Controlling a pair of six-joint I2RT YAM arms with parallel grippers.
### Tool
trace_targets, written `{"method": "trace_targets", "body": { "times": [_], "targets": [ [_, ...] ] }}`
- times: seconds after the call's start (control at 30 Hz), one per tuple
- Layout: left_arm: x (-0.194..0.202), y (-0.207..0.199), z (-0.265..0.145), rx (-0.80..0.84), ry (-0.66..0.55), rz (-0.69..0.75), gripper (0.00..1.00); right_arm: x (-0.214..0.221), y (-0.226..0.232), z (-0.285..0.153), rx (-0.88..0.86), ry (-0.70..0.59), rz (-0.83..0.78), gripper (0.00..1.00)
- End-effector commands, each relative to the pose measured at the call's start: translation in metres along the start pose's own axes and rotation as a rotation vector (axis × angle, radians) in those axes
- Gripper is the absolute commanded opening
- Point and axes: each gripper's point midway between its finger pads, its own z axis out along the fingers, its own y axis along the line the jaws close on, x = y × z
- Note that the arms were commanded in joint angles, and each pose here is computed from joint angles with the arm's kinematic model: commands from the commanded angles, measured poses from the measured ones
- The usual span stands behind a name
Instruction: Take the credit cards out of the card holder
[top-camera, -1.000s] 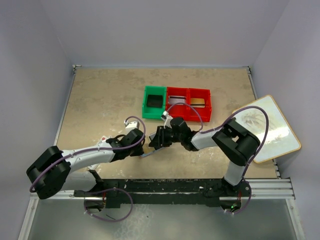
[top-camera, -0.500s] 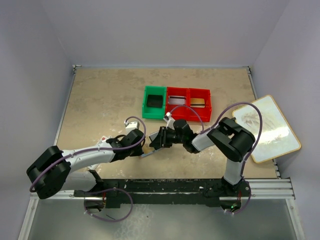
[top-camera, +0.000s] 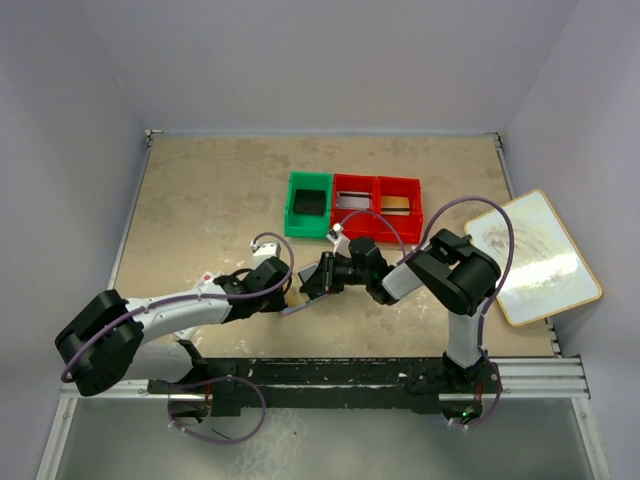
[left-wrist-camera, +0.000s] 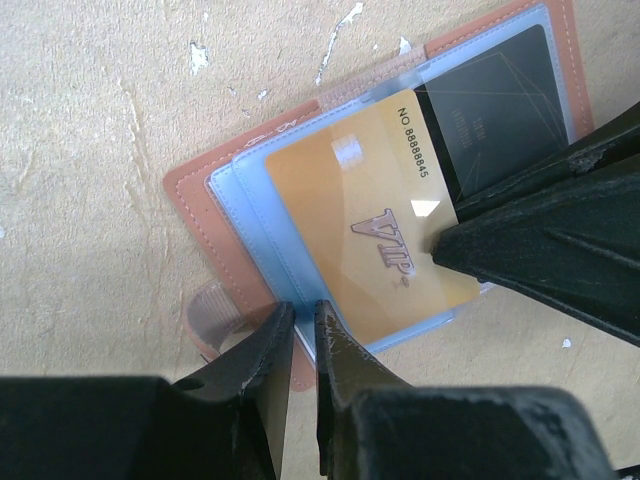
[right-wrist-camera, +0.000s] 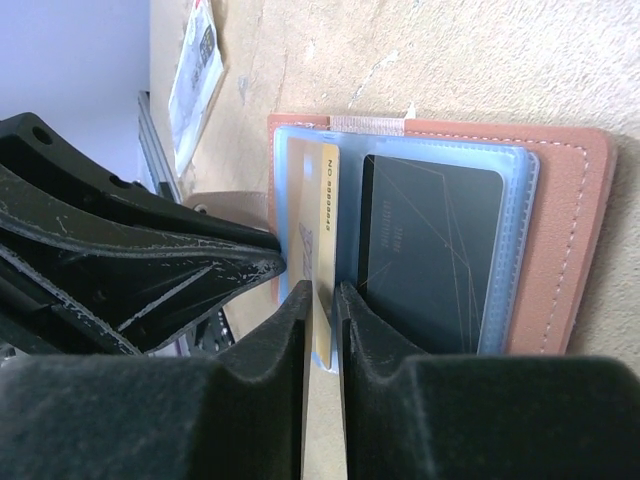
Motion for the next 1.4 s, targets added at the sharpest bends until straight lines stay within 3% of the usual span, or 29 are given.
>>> {"method": "trace_targets", "body": {
  "times": [0.0, 0.2, 0.37, 0.4, 0.53, 0.9, 1.23, 1.37],
  "targets": [
    [0.0, 0.01, 0.001, -0.053, -0.002, 0.031, 0.12, -0.011, 0.015, 0.0, -0.054, -0.016, -0.044, 0.13],
    [0.0, 0.011, 0.002, -0.057, -0.001, 0.034, 0.11, -0.017, 0.014, -0.006, -0.06, -0.03, -0.043, 0.0],
    [-0.001, 0.01, 0.002, -0.057, -0.003, 0.037, 0.11, -0.019, 0.012, -0.011, -0.042, -0.045, -0.04, 0.0],
    [-0.001, 0.009, 0.002, -0.056, -0.003, 0.036, 0.11, -0.019, 0.01, -0.011, -0.033, -0.045, -0.042, 0.01],
    [-0.001, 0.007, 0.004, -0.051, 0.0, 0.039, 0.11, -0.019, 0.009, -0.006, -0.038, -0.026, -0.071, 0.2],
    [-0.003, 0.003, 0.005, -0.045, 0.001, 0.044, 0.1, -0.026, 0.009, 0.008, -0.053, -0.006, -0.099, 0.23],
    [-0.003, 0.004, 0.006, -0.051, 0.004, 0.047, 0.1, -0.018, 0.013, 0.006, -0.079, 0.039, -0.096, 0.03],
    [-0.002, 0.005, 0.006, -0.056, 0.005, 0.05, 0.1, -0.027, 0.014, -0.006, -0.038, -0.014, -0.105, 0.0]
  ]
}}
